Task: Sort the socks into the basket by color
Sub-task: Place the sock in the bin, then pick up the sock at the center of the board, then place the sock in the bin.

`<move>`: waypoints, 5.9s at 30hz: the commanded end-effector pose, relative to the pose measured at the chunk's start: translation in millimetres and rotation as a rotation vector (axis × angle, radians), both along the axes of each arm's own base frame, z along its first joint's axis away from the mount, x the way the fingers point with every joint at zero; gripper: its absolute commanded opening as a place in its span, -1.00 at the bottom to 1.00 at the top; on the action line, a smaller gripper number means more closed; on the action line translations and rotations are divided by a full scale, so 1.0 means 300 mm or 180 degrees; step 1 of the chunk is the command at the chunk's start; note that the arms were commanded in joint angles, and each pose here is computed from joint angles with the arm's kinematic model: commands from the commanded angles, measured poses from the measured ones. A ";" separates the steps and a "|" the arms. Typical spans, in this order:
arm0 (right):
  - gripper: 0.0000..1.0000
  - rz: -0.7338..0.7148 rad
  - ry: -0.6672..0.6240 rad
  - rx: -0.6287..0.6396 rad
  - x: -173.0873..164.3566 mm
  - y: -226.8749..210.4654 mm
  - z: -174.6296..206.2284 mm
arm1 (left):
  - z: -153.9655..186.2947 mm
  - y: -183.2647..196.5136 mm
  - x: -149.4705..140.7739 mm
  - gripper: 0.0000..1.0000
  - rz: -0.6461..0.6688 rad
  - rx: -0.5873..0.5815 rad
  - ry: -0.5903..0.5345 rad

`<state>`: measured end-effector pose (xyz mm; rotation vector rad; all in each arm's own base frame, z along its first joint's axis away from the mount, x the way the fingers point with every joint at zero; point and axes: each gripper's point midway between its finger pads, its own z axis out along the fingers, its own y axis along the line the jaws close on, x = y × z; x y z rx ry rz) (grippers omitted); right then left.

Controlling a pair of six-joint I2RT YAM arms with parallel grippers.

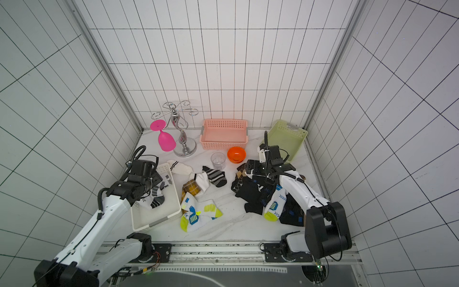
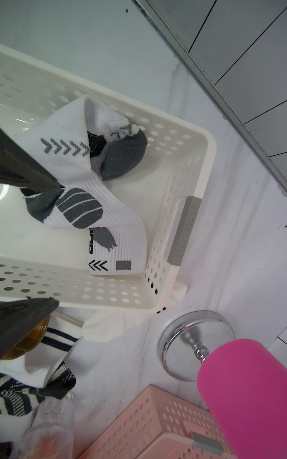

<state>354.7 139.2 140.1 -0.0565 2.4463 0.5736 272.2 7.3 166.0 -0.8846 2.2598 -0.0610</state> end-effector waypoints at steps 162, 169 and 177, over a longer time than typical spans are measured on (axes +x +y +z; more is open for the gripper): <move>-1.00 -0.2311 -0.2648 -0.0437 0.634 -0.548 0.992 | 0.304 -0.705 0.258 0.38 -0.2744 -0.0139 -0.1258; -1.00 -0.2453 -0.2756 -0.0765 0.689 -0.587 0.914 | 0.287 -0.711 0.273 0.38 -0.2746 -0.0181 -0.1218; -1.00 -0.1995 -0.1905 -0.0807 0.718 -0.517 0.494 | 0.264 -0.705 0.292 0.38 -0.2698 -0.0213 -0.1177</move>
